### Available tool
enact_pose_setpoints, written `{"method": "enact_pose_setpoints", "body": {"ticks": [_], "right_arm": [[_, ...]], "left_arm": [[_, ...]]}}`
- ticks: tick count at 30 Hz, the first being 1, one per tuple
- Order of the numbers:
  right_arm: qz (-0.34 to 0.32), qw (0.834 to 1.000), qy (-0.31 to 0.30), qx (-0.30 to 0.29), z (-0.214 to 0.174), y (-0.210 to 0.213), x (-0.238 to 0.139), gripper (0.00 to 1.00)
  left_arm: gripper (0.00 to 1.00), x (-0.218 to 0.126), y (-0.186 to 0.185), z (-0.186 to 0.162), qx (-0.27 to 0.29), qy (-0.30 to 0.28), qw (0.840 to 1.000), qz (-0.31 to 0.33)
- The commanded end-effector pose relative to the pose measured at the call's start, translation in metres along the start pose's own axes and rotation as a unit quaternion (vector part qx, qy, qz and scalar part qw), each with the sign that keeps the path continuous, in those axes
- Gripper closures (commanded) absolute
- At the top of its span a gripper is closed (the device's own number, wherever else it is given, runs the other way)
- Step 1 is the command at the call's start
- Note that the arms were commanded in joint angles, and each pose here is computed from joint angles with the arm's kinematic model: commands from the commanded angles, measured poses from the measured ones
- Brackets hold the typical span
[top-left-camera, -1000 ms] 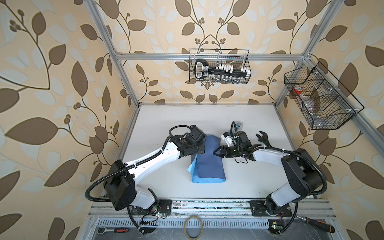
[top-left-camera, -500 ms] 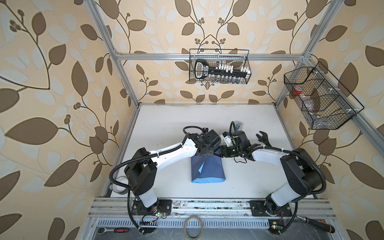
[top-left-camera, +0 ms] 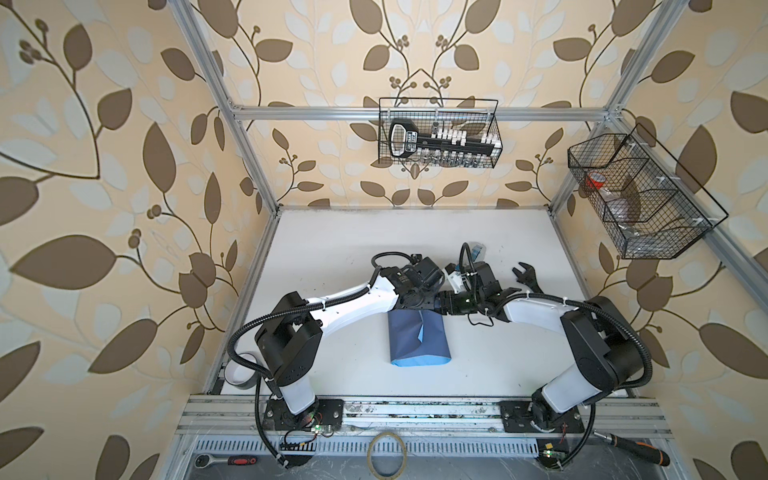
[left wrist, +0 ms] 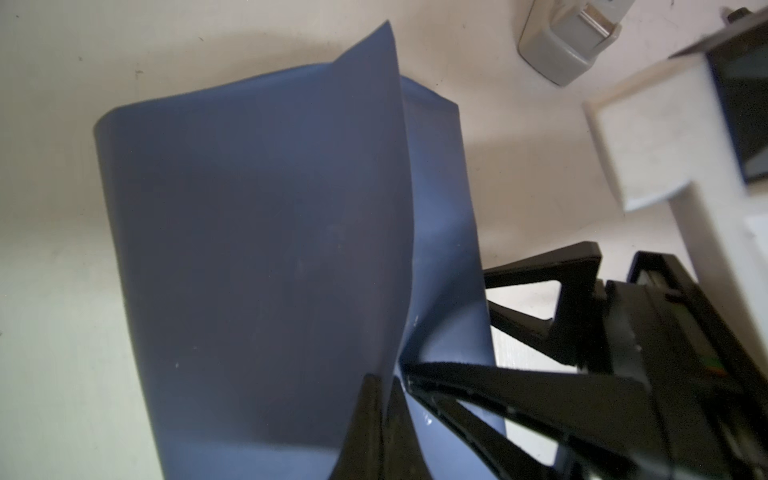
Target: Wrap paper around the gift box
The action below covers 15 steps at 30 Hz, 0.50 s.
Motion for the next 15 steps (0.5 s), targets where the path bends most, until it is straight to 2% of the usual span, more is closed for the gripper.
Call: {"method": "enact_pose_setpoints", "body": {"ticks": [1, 10, 14, 15], "right_arm": [[-0.117, 0.985, 0.110, 0.058, -0.062, -0.041, 0.011, 0.36], [-0.114, 0.986, 0.104, 0.065, -0.063, -0.042, 0.010, 0.37], [-0.116, 0.986, 0.102, 0.067, -0.064, -0.043, 0.009, 0.37], [-0.117, 0.986, 0.101, 0.068, -0.063, -0.043, 0.009, 0.37]], "left_arm": [[1.00, -0.008, -0.016, 0.010, -0.016, -0.019, 0.999, -0.041], [1.00, 0.003, -0.014, 0.012, -0.076, -0.002, 0.989, -0.127], [1.00, 0.006, -0.008, 0.009, -0.092, -0.011, 0.985, -0.145], [1.00, 0.007, -0.006, 0.008, -0.111, -0.013, 0.982, -0.149]]}}
Point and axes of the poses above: each gripper's point midway between its finger pads, its own x axis out along the fingers, its own y axis along the line the jaws close on, z = x × y, the point moved 8 cm from there along -x, back along the fingers, and after that the axes turned 5 degrees about -x, right-handed, at the moved point
